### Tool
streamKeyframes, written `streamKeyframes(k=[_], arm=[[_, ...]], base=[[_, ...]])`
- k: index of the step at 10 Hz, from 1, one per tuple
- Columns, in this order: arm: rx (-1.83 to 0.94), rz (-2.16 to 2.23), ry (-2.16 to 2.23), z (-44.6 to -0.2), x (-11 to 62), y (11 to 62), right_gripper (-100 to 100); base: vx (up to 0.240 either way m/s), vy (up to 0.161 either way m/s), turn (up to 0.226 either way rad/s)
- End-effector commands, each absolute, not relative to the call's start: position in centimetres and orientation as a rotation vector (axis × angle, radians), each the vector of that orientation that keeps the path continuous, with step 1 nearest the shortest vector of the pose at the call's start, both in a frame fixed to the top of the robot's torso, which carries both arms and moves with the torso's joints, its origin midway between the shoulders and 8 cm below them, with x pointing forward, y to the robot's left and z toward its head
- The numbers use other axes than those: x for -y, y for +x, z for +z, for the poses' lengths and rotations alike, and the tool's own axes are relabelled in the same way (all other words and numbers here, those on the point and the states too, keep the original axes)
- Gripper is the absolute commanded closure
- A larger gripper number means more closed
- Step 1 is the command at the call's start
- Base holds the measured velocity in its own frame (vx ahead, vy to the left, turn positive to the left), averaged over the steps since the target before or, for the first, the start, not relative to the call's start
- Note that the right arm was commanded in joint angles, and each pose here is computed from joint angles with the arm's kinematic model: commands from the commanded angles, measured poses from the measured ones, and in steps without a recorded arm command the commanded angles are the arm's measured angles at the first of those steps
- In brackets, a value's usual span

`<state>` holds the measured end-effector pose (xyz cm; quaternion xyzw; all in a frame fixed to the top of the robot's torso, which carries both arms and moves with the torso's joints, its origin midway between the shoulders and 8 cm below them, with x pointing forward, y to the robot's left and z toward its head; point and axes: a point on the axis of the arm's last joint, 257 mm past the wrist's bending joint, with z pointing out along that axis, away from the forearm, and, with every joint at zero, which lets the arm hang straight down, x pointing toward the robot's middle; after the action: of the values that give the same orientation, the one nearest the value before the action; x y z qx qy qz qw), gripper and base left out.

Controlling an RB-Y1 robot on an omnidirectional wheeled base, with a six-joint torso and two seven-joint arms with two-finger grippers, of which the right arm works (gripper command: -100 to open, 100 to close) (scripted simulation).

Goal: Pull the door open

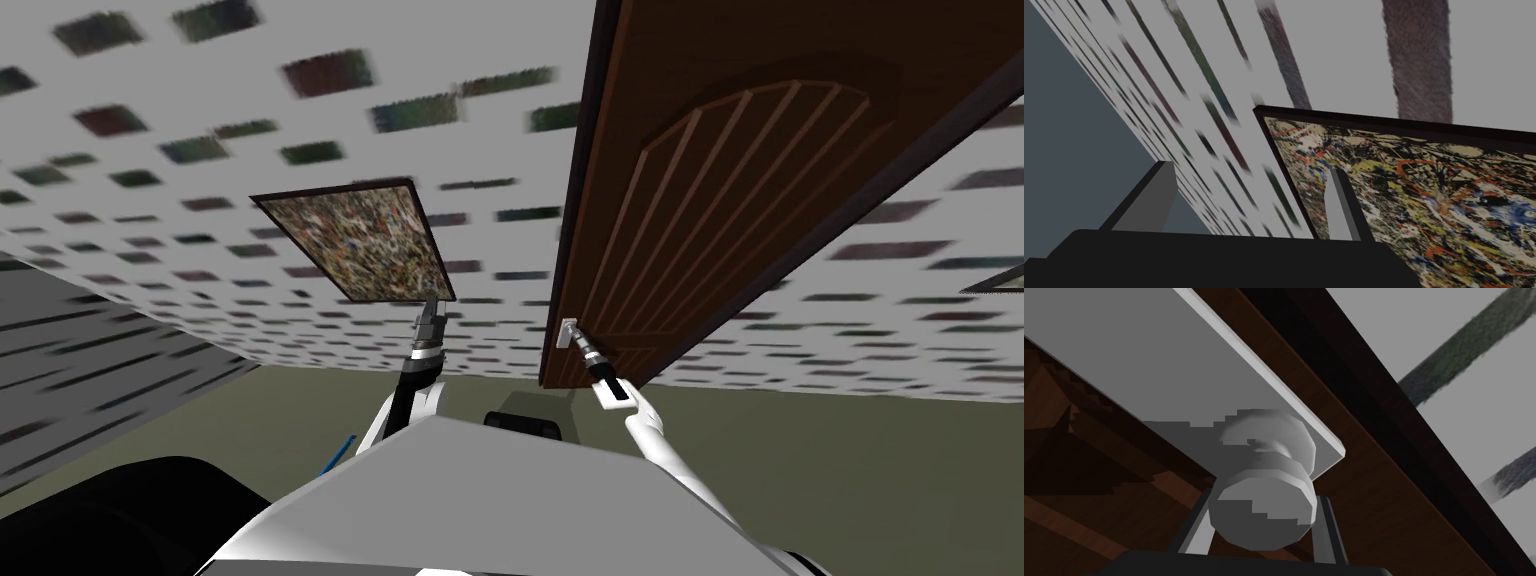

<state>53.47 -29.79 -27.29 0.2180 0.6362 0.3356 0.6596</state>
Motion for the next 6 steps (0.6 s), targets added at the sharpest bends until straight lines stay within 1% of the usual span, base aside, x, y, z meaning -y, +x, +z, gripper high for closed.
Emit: streamKeyframes(k=[1,2,3,4,5,6], arm=[[-1.420,0.817,0.522,-27.0,28.7,53.6,100],[-1.400,0.854,0.574,-26.9,29.1,53.6,100],[-1.379,0.888,0.624,-26.8,29.5,53.7,100],[-1.357,0.921,0.673,-26.7,30.0,53.7,100],[-1.356,0.928,0.679,-26.7,30.0,53.7,100],[-1.330,0.966,0.733,-26.6,30.4,53.7,100]], base=[[-0.045,-0.031,0.045],[-0.042,-0.032,0.101],[-0.070,-0.055,0.166],[-0.100,-0.058,0.381],[-0.058,-0.026,-0.046],[-0.042,-0.020,0.078]])
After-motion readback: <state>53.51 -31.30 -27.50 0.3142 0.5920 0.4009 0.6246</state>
